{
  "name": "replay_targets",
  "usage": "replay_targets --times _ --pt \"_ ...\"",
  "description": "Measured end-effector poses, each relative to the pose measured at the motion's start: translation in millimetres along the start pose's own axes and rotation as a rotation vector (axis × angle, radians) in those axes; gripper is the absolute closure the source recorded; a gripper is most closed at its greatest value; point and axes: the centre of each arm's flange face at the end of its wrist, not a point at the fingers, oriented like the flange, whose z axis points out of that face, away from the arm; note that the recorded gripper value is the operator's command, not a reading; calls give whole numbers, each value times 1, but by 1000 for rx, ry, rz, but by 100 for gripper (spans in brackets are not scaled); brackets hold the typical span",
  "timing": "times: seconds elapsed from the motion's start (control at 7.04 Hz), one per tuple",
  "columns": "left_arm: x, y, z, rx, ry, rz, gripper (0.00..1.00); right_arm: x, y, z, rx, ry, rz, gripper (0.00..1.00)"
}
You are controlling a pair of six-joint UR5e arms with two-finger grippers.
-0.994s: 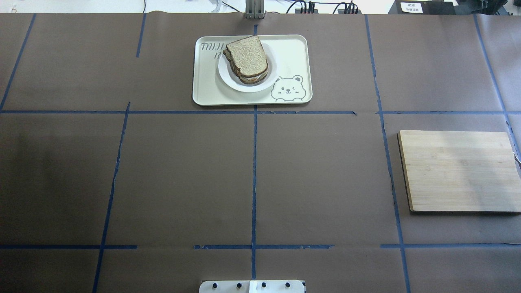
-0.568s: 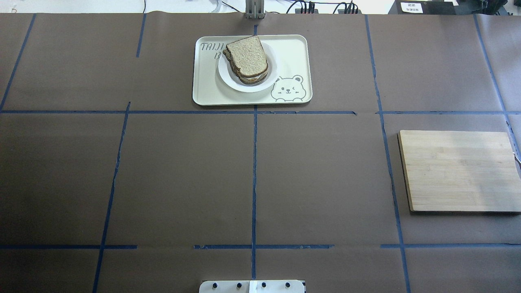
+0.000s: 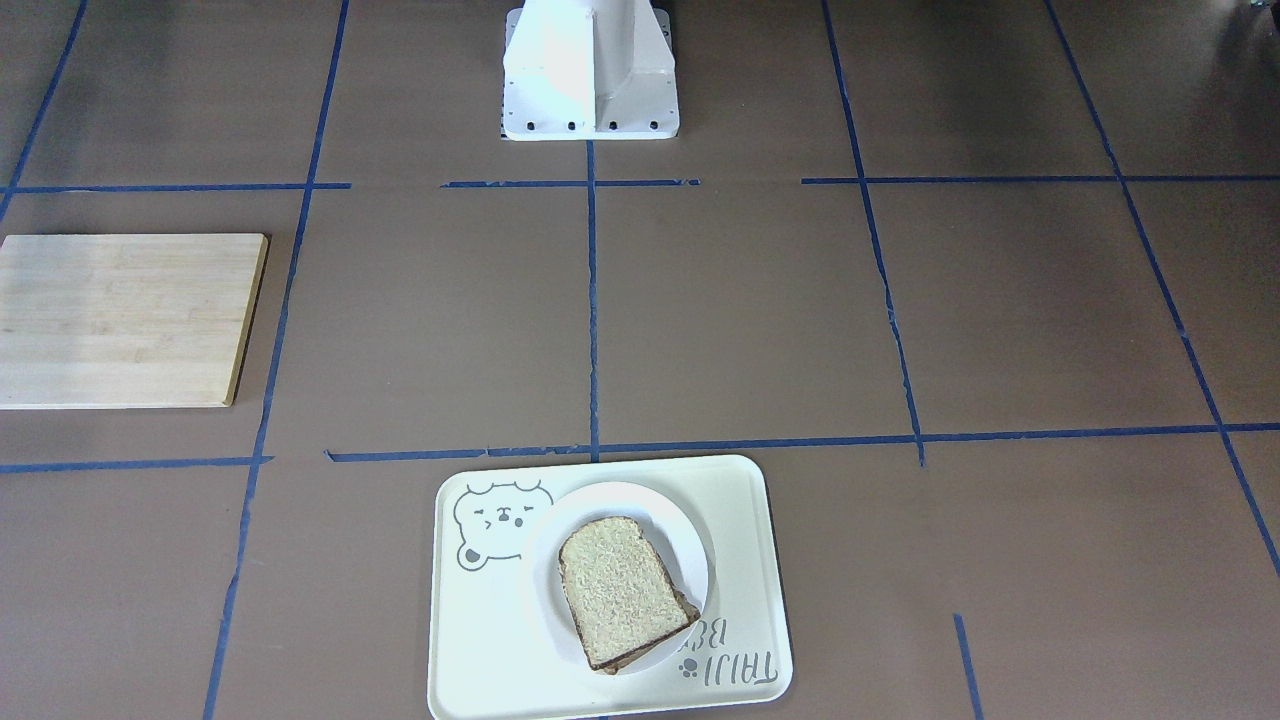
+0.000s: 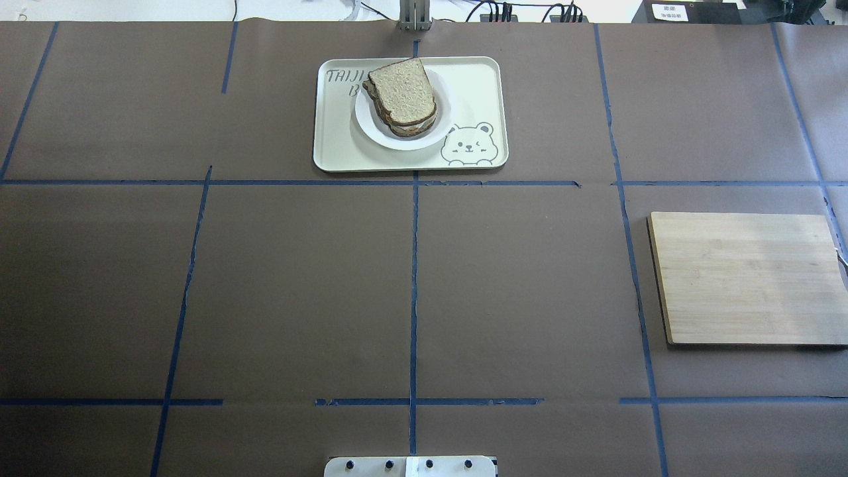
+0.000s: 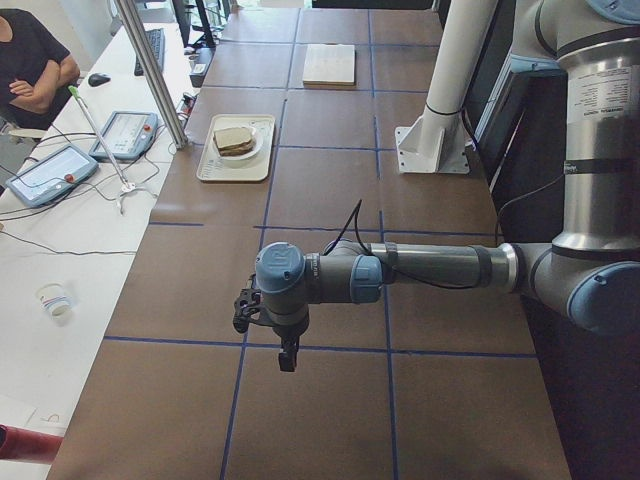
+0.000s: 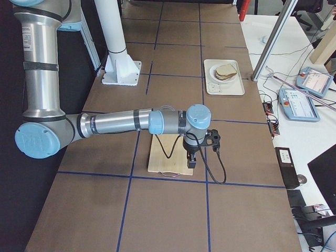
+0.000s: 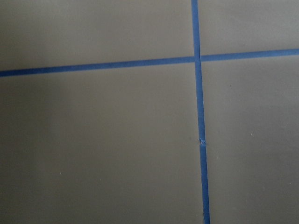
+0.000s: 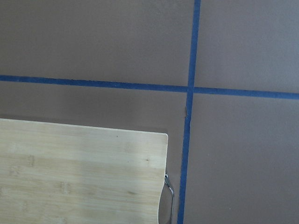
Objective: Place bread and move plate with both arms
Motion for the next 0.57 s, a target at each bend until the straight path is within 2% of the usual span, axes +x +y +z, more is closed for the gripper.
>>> replay_targets --times 0.43,0.57 --pt "1 1 0 -1 1 0 0 30 24 27 -53 -36 63 0" --pt "2 0 -1 1 0 2 0 38 35 27 -53 -39 84 0"
